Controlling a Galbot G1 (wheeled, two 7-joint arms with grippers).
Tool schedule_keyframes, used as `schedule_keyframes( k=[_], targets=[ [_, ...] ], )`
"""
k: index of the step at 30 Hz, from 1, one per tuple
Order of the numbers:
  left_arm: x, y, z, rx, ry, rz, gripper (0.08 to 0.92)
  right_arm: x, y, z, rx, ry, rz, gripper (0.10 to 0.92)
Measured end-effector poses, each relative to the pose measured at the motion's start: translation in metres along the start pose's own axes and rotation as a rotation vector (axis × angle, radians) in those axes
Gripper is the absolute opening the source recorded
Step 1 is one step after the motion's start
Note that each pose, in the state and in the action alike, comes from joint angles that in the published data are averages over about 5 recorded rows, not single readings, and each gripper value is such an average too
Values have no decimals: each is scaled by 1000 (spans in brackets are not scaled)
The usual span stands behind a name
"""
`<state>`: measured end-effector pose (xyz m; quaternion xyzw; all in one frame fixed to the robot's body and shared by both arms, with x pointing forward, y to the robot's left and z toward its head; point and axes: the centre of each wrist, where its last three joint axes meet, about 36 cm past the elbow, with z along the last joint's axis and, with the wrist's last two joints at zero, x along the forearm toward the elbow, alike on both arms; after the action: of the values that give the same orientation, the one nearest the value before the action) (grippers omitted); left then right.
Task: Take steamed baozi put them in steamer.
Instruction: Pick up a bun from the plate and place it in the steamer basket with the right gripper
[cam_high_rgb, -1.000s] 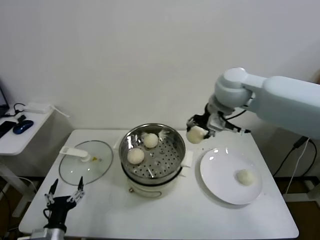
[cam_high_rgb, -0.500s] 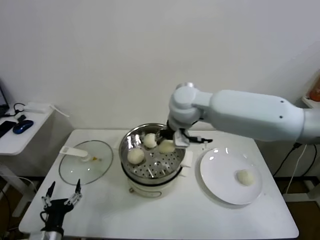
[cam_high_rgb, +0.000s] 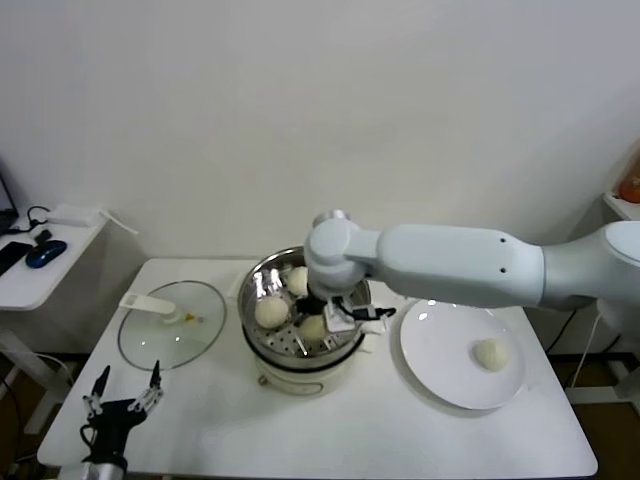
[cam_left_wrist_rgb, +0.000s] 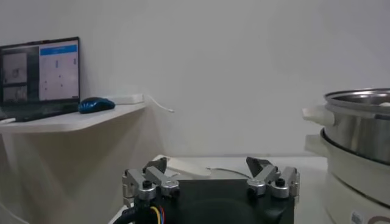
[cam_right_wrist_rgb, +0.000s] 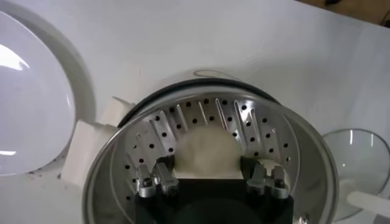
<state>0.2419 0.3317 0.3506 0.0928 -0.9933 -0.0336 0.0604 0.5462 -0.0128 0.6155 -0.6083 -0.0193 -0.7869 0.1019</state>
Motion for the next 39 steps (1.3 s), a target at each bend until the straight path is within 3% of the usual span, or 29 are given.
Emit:
schedule_keyframes(
  k=[28, 39],
  targets=[
    [-3, -3, 1, 10, 3, -2, 823, -19, -12, -10, 65, -12, 8, 707],
    [-4, -5, 1, 13, 3, -1, 823, -19, -12, -8, 66, -20, 10, 820]
  ],
)
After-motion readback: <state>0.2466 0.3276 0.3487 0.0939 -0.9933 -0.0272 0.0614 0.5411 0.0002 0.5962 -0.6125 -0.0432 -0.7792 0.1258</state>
